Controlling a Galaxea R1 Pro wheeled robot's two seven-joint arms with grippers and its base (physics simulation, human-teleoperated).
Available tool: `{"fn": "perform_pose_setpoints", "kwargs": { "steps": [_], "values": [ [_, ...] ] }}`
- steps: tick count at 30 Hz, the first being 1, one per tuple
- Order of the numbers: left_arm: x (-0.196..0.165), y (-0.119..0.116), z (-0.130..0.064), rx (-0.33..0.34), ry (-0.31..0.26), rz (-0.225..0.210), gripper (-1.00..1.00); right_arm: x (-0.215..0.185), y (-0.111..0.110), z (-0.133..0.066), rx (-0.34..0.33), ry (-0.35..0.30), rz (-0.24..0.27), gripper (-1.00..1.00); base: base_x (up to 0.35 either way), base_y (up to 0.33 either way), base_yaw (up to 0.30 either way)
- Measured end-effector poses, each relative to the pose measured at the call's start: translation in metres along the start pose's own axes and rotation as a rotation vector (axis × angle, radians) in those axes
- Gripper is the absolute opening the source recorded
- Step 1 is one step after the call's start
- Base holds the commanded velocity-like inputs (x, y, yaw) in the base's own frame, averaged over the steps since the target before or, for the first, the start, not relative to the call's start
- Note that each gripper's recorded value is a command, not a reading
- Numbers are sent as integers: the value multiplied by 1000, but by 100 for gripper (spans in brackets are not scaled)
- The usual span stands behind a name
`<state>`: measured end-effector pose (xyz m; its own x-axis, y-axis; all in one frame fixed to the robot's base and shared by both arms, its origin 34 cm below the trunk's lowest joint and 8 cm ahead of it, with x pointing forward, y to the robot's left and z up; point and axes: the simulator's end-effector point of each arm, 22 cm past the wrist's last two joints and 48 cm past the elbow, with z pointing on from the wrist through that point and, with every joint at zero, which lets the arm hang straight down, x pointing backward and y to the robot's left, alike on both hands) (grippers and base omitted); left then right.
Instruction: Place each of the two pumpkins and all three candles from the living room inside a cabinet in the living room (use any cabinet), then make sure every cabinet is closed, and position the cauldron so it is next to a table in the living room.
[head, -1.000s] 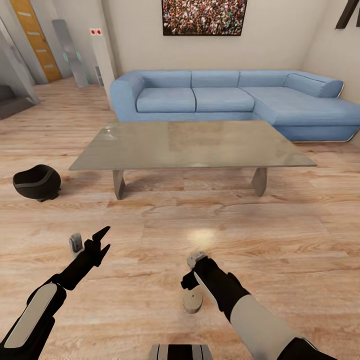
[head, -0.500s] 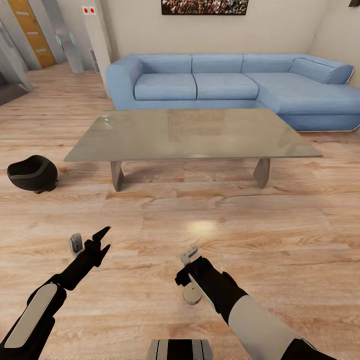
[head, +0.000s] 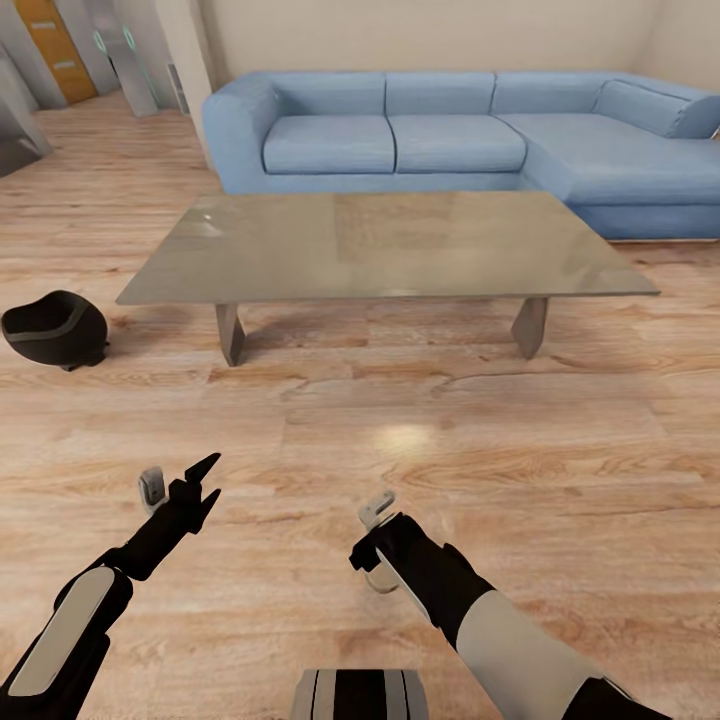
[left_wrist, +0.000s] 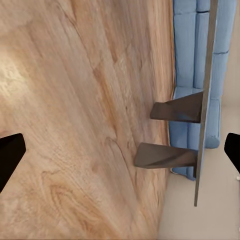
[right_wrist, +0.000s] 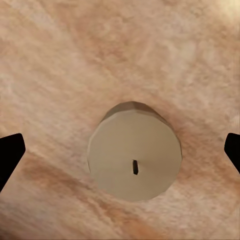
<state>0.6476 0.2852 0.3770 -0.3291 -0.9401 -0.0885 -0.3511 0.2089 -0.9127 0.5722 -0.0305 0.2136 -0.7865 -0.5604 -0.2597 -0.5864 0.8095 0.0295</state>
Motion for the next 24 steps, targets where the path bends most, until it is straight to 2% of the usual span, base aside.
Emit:
{"fn": "perform_pose_setpoints", "kwargs": {
  "steps": [4, 8, 12, 19, 24],
  "values": [
    [1, 10, 2, -16, 3, -4, 100, 6, 3, 7, -9, 13, 3, 100, 0, 0, 0],
    [2, 10, 2, -16, 3, -5, 100, 5, 2, 7, -5, 12, 2, 100, 0, 0, 0],
    [2, 15, 3, -24, 5, -7, 100, 9, -15, 10, 71, 19, 10, 100, 0, 0, 0],
    [3, 20, 4, -32, 7, -10, 100, 11, -16, 13, 78, 24, 12, 100, 0, 0, 0],
    [5, 32, 6, -51, 11, -15, 100, 19, -13, 22, 65, 40, 15, 100, 0, 0, 0]
  ]
}}
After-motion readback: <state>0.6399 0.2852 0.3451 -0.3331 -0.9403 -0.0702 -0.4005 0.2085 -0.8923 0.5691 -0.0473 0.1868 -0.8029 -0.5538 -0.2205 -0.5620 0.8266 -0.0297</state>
